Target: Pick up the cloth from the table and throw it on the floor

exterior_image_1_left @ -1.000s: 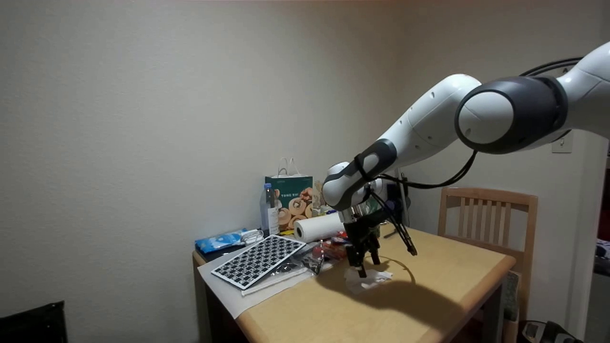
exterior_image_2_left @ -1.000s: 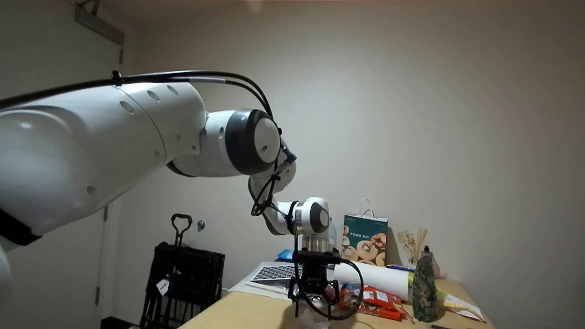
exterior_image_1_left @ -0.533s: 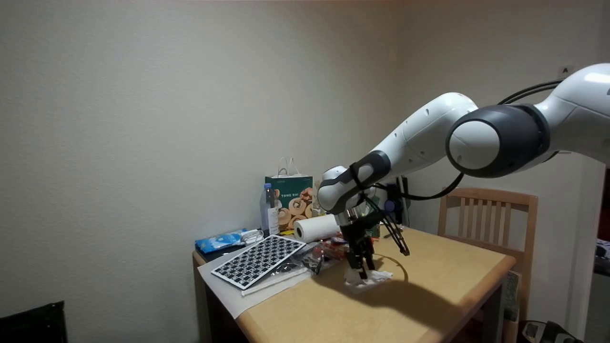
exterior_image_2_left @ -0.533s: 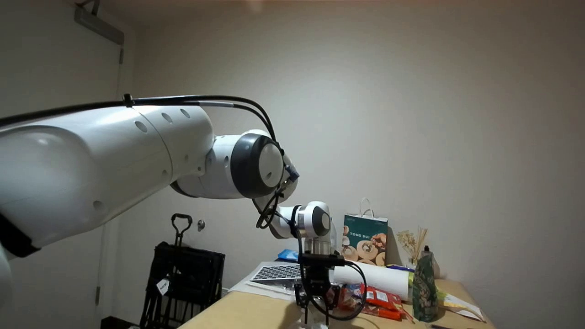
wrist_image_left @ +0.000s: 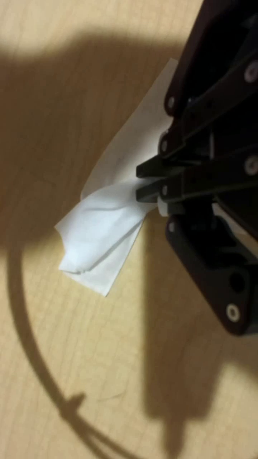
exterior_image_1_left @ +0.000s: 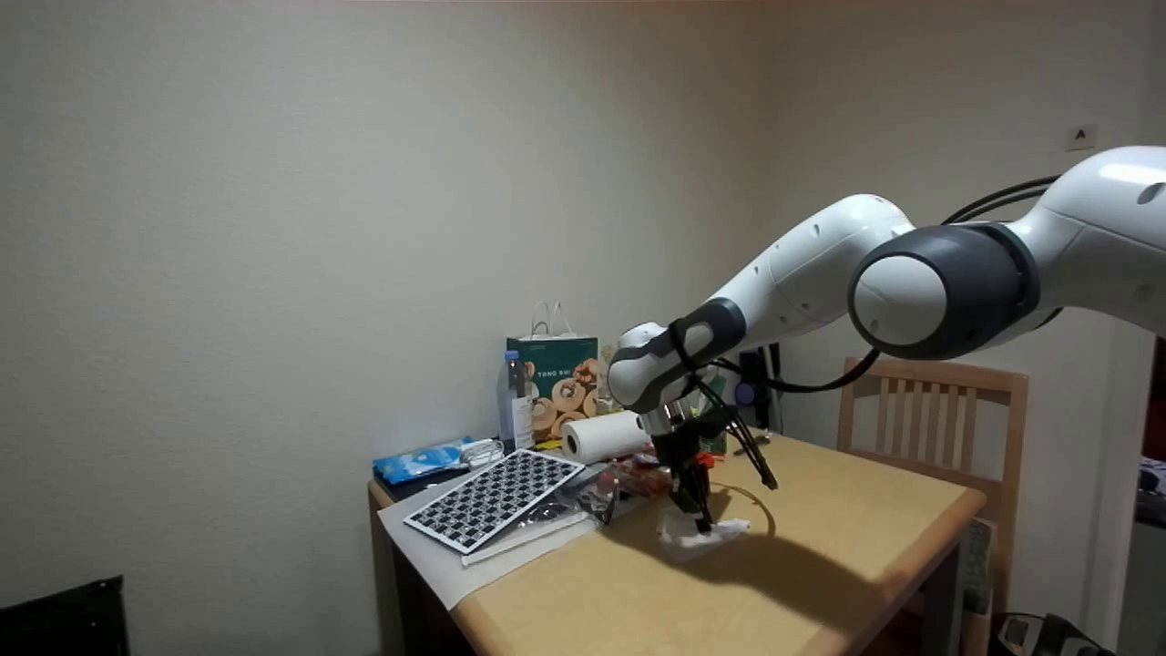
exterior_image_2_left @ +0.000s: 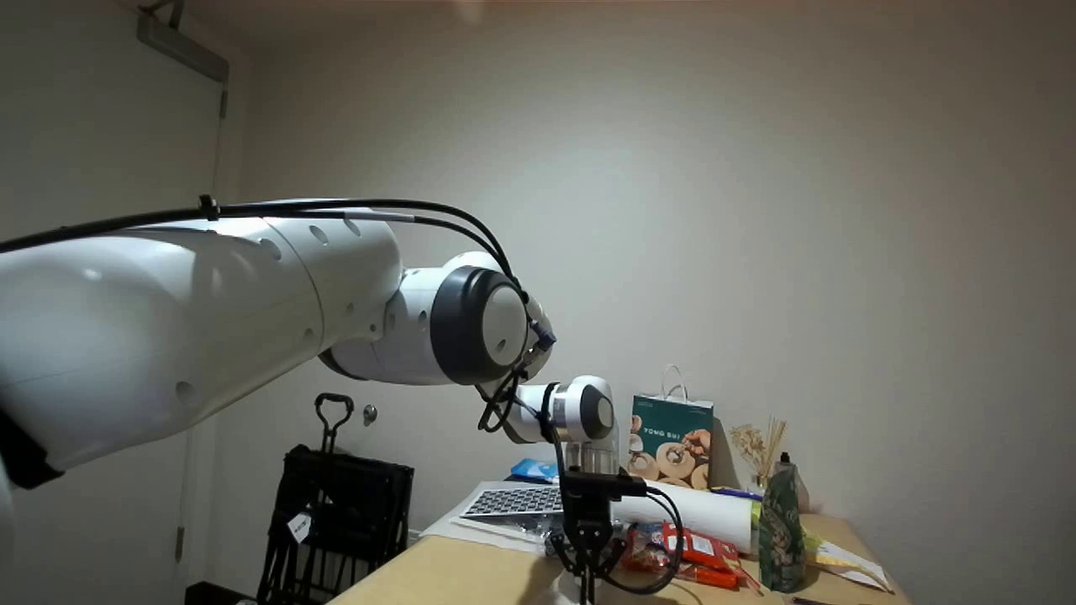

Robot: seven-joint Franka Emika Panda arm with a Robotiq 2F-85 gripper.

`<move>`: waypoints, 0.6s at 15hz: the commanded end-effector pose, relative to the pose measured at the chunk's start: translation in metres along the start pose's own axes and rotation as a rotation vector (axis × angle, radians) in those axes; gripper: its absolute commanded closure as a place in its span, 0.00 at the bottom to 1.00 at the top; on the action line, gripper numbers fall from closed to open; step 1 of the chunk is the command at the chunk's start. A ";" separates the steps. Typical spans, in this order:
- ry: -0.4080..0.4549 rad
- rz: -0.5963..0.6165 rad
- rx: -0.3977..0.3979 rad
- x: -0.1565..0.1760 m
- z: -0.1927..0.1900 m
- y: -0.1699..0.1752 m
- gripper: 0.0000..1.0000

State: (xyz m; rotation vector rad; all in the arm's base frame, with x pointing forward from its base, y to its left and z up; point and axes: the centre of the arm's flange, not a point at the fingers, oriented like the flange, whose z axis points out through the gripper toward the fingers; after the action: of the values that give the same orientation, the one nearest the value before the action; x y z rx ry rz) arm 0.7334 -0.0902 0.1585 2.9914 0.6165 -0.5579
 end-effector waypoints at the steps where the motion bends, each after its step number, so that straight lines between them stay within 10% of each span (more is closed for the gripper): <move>1: 0.000 -0.030 0.027 -0.006 -0.001 0.014 0.97; 9: 0.049 -0.022 -0.015 -0.020 -0.052 -0.024 0.92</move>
State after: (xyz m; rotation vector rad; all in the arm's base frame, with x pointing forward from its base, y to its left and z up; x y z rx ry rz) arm 0.7375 -0.0954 0.1763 3.0121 0.6176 -0.5132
